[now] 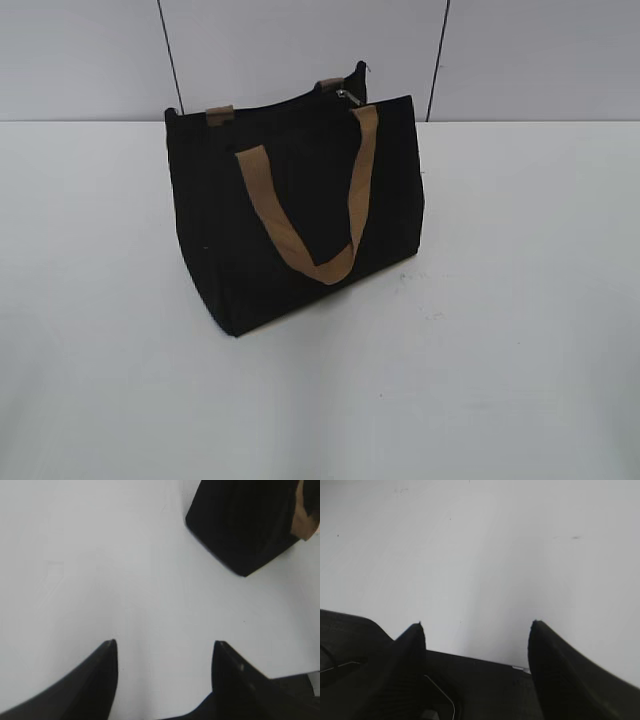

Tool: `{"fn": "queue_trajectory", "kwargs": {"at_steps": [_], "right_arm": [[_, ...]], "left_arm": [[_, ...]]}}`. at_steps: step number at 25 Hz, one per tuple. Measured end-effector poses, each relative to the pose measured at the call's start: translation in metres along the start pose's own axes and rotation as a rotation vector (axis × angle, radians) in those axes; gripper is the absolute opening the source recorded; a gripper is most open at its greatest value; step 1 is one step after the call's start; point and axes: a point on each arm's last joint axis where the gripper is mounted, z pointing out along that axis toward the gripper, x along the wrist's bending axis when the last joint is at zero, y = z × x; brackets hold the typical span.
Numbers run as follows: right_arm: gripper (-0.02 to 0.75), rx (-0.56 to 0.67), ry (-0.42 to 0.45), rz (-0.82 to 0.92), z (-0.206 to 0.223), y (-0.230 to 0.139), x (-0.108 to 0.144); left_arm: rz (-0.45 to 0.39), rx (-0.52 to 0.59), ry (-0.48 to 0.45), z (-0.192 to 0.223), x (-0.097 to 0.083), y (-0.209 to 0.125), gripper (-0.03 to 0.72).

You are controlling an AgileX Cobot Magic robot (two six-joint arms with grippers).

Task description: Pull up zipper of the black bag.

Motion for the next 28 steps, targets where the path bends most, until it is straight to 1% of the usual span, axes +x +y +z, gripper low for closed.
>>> {"fn": "queue_trajectory", "kwargs": {"at_steps": [9,11,13,16,20,22,28], "right_arm": [[0.501,-0.201,-0.038,-0.028,-0.022,-0.017,0.006],[0.501,-0.247,-0.046,-0.035,-0.027,-0.022,0.008],[0.501,-0.289,-0.054,-0.041,-0.031,-0.026,0.009],[0.501,-0.304,-0.057,-0.043,-0.032,-0.028,0.010],[0.501,-0.305,-0.057,-0.043,-0.032,-0.028,0.010],[0.501,-0.305,-0.057,-0.043,-0.032,-0.028,0.010],[0.501,-0.305,-0.056,-0.043,-0.032,-0.028,0.010]], "left_arm": [[0.026,-0.152,0.018,-0.020,-0.006,-0.015,0.439],[0.021,-0.183,0.022,-0.024,-0.008,-0.019,0.439],[0.002,-0.190,0.022,-0.024,-0.008,-0.019,0.439],[-0.038,-0.192,0.036,-0.024,-0.006,-0.019,0.439],[-0.128,-0.194,0.102,-0.025,0.001,-0.019,0.439],[-0.145,-0.195,0.114,-0.025,0.002,-0.020,0.439],[-0.153,-0.195,0.118,-0.025,0.002,-0.020,0.439]]}}
